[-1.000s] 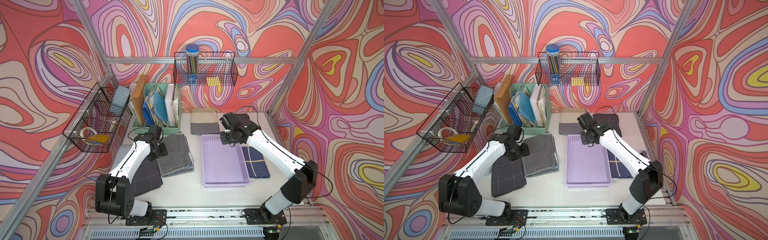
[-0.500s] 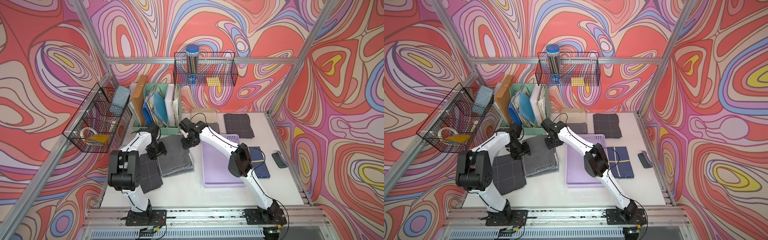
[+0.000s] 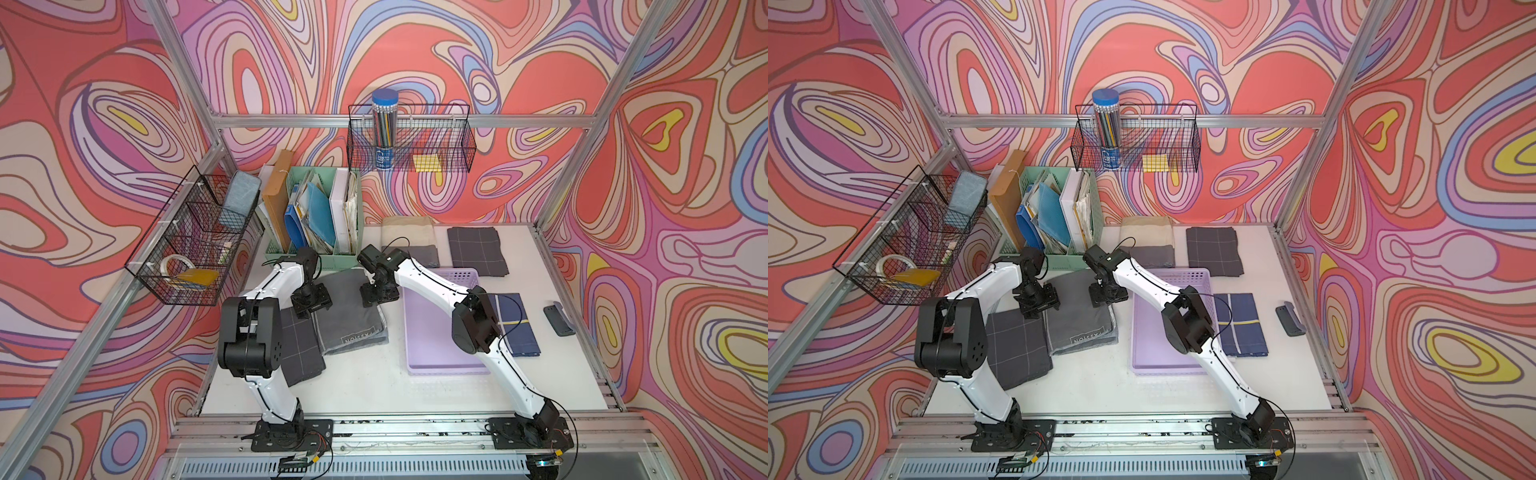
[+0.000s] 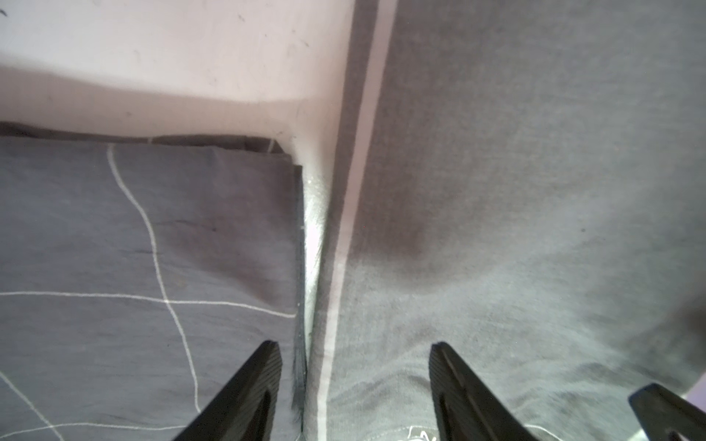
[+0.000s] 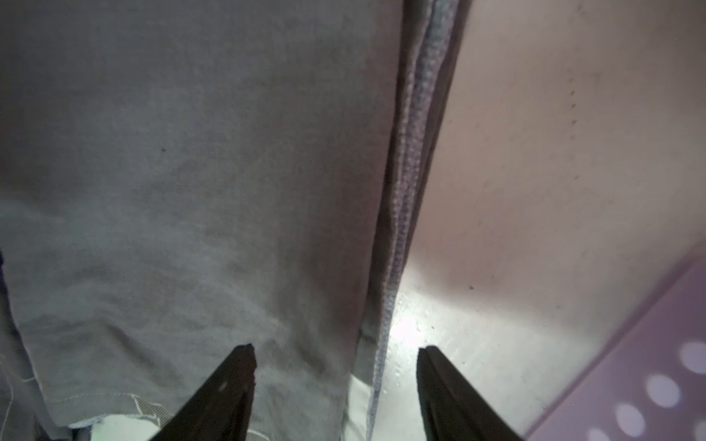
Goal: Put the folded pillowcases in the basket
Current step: Pick up the pillowcase from the center of the board.
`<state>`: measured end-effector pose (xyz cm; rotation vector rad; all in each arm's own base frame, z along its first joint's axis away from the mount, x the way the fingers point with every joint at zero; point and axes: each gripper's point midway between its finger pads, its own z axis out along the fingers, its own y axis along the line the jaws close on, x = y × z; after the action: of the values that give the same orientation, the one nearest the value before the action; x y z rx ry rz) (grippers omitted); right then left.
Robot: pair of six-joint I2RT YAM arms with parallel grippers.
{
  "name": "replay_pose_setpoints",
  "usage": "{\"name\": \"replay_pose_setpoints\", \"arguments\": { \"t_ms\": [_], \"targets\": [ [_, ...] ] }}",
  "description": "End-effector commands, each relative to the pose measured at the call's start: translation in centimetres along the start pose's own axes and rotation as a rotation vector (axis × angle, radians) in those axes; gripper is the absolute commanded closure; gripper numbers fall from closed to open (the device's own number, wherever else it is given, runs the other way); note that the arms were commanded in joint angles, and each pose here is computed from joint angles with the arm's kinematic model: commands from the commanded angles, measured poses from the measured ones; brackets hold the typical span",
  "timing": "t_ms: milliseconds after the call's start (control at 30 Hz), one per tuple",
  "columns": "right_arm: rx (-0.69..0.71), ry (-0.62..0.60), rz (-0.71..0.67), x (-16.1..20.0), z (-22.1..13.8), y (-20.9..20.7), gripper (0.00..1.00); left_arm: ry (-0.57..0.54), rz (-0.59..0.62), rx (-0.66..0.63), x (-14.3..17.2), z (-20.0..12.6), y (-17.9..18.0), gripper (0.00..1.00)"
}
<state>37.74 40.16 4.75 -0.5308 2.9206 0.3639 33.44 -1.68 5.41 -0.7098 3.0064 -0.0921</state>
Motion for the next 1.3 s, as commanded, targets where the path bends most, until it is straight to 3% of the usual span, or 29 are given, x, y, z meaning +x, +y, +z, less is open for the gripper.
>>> {"name": "replay_pose_setpoints", "arguments": {
  "t_ms": [0,233,867,1267],
  "targets": [
    [-0.006,0.016,0.085,0.1,1.8,-0.3,0.31,0.013,-0.024,-0.039,-0.1,0.3,0.7,0.34],
    [-0.014,0.025,0.141,0.2,3.4,-0.7,0.32,0.066,-0.038,0.039,0.3,1.4,-1.1,0.35],
    [0.007,0.071,0.166,2.6,4.7,-1.9,0.37,0.167,-0.003,0.041,1.8,5.0,-2.4,0.35],
    [-0.003,0.058,0.161,2.6,4.5,-1.8,0.38,0.098,0.048,-0.070,1.6,3.8,-1.1,0.34]
  ]
}}
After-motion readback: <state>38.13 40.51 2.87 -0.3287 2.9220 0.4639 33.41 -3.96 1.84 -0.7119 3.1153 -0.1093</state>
